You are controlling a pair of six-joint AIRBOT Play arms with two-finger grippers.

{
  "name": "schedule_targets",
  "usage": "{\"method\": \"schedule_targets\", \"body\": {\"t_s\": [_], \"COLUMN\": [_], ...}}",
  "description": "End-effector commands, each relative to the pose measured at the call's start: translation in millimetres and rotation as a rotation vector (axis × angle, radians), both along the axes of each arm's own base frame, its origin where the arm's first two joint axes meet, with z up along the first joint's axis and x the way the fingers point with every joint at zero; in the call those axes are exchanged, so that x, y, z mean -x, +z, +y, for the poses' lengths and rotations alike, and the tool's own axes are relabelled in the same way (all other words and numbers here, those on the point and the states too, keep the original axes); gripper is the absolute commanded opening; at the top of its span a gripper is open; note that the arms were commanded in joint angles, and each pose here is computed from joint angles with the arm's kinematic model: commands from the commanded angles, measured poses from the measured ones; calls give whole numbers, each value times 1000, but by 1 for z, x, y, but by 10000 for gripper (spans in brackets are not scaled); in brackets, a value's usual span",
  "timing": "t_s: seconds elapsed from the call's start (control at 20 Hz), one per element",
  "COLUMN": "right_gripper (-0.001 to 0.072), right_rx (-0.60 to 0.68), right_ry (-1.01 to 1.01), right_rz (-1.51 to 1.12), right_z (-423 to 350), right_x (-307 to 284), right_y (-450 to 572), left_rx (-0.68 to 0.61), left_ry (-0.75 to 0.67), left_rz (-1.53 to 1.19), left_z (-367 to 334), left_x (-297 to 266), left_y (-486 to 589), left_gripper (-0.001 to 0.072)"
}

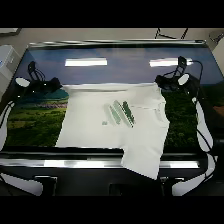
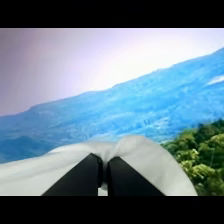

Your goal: Fold the clothes and pants, and hang the long-sleeved shirts on hangers.

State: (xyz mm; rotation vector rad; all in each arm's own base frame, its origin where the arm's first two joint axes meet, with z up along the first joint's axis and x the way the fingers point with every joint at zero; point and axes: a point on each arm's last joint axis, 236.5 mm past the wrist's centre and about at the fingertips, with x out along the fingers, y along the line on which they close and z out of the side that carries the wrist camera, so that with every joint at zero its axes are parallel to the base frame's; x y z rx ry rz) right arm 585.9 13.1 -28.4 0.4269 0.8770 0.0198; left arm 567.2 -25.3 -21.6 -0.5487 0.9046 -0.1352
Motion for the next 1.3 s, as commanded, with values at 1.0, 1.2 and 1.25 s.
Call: {"method": "schedule_targets", "body": {"t_s": [1.0, 1.2, 1.25], "right_gripper": [41, 41, 41], "right_rx": [31, 31, 29], "right_ry": [226, 205, 202], "right_rz": [704, 739, 748], "right_z": [19, 17, 17], "right_x": [203, 211, 214], "right_y": [-44, -49, -52], "left_rx": [114, 124, 128], "left_ry": [-313, -268, -268], "left_rz": [561, 574, 586], "left_z": [13, 14, 12], "left_x": [174, 175, 178], "left_y": [-47, -64, -69], "left_gripper": [22, 22, 22]}}
